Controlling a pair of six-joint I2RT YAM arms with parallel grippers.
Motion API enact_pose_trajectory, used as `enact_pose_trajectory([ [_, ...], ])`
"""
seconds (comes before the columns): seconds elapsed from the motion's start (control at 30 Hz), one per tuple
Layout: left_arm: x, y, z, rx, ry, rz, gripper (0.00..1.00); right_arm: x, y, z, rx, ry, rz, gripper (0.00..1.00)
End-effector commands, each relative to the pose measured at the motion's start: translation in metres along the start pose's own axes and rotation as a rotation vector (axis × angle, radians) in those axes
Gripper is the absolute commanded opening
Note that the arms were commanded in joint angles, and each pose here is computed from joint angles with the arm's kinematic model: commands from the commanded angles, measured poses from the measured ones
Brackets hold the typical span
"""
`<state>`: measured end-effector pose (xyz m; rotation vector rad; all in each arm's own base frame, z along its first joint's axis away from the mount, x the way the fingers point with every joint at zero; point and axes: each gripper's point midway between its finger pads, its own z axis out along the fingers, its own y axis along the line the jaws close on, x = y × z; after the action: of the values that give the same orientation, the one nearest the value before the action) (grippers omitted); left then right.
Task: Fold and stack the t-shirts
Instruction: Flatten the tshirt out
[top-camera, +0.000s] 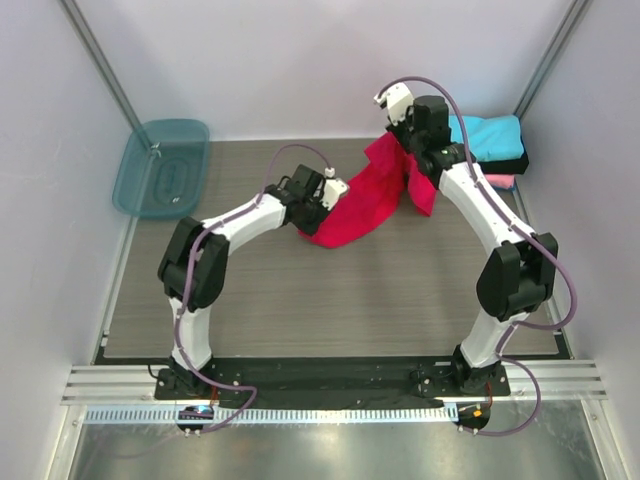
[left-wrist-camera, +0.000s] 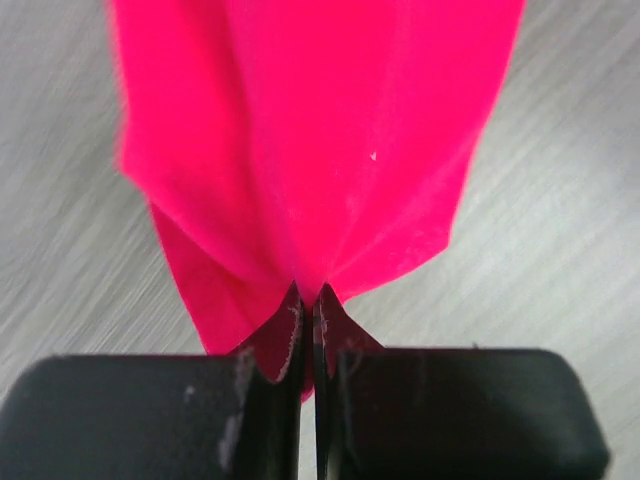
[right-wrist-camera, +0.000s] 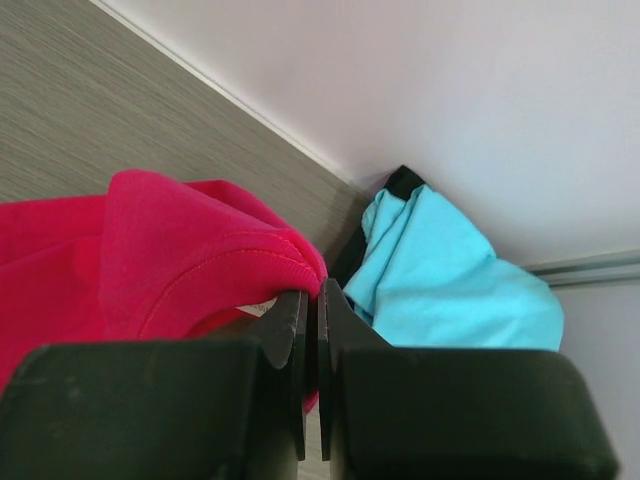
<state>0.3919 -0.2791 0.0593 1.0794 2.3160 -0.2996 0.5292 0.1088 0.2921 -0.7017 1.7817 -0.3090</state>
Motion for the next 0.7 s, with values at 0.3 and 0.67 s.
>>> enact_pose_trajectory([
  [0.3,0.003,-0.001,-0.236,-0.166,-0.284,0.132,0.0,-0.016,0.013,-0.188,-0.152,-0.153,0.262,0.01],
  [0.67,0.045,-0.005,-0.27,-0.24,-0.289,0.177,0.03,0.025,0.046,-0.211,-0.246,-0.032,0.336,0.01],
])
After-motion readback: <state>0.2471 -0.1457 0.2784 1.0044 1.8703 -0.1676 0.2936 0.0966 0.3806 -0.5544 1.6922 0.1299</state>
